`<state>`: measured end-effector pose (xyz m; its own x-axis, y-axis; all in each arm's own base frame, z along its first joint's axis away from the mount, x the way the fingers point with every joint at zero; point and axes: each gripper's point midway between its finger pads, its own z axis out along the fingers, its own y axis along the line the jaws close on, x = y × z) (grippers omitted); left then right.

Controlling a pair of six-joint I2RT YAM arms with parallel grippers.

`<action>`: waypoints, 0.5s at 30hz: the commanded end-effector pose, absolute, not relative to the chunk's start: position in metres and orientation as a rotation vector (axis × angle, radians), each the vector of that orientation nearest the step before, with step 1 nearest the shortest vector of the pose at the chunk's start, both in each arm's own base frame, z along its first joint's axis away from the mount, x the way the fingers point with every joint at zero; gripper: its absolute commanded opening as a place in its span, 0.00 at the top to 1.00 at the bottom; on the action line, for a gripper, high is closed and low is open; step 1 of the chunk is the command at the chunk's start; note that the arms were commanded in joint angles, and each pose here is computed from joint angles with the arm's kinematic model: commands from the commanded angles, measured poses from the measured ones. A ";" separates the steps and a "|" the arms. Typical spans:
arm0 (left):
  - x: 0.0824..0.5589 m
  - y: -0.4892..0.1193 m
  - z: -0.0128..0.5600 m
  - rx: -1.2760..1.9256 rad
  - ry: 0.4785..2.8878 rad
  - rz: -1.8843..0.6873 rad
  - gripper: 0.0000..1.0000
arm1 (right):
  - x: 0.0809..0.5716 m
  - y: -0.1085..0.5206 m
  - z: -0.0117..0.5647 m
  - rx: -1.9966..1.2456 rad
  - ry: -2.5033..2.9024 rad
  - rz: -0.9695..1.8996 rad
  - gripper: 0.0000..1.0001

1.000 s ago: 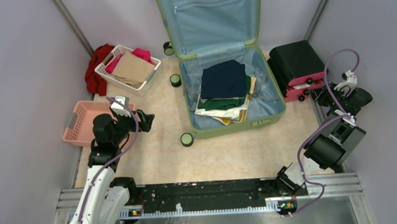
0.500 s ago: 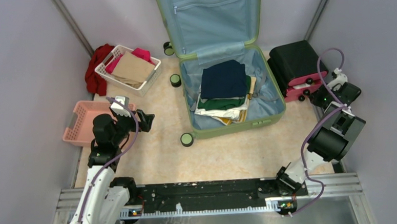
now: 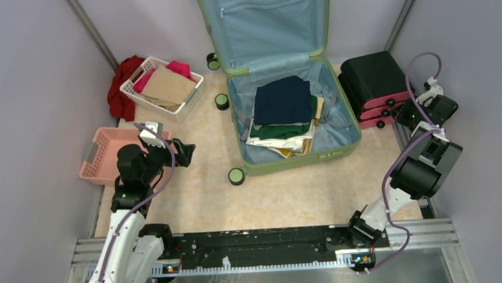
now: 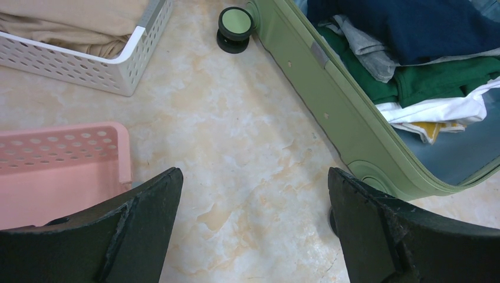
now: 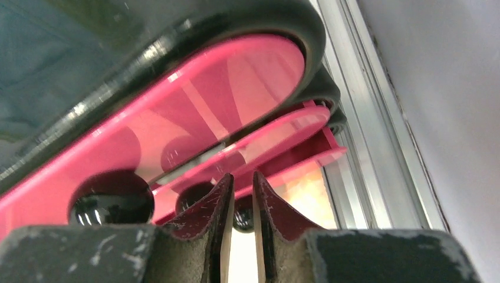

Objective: Open, take out, and arrange the luggage

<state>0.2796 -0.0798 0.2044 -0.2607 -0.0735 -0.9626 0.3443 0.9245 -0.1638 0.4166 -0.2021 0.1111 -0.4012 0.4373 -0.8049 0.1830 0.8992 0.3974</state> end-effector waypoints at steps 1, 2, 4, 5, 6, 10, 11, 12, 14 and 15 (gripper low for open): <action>0.281 -0.080 0.222 0.225 1.746 -0.388 0.01 | 0.405 -0.203 0.123 0.400 1.972 0.259 0.81; 0.281 -0.081 0.222 0.225 1.747 -0.389 0.01 | 0.400 -0.203 0.119 0.401 1.988 0.256 0.81; 0.281 -0.080 0.222 0.225 1.747 -0.389 0.01 | 0.393 -0.200 0.111 0.388 2.020 0.254 0.79; 0.281 -0.080 0.222 0.224 1.745 -0.388 0.01 | 0.390 -0.199 0.108 0.393 2.030 0.259 0.76; 0.281 -0.080 0.222 0.222 1.746 -0.387 0.01 | 0.388 -0.198 0.105 0.370 2.040 0.258 0.74; 0.281 -0.081 0.222 0.225 1.745 -0.392 0.01 | 0.390 -0.190 0.097 0.330 2.056 0.322 0.70; 0.281 -0.081 0.222 0.226 1.747 -0.392 0.01 | 0.392 -0.189 0.095 0.330 2.058 0.346 0.70; 0.281 -0.081 0.222 0.226 1.745 -0.391 0.01 | 0.395 -0.188 0.093 0.333 2.060 0.365 0.70; 0.281 -0.080 0.222 0.224 1.746 -0.388 0.01 | 0.401 -0.187 0.087 0.339 2.073 0.394 0.68; 0.281 -0.080 0.222 0.223 1.747 -0.387 0.01 | 0.404 -0.186 0.084 0.343 2.077 0.403 0.66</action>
<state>0.2796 -0.0798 0.2045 -0.2604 -0.0735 -0.9627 0.3447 0.9243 -0.1638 0.3870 -0.1848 0.0776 -0.5083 0.4221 -0.7507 0.1440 0.9010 0.4092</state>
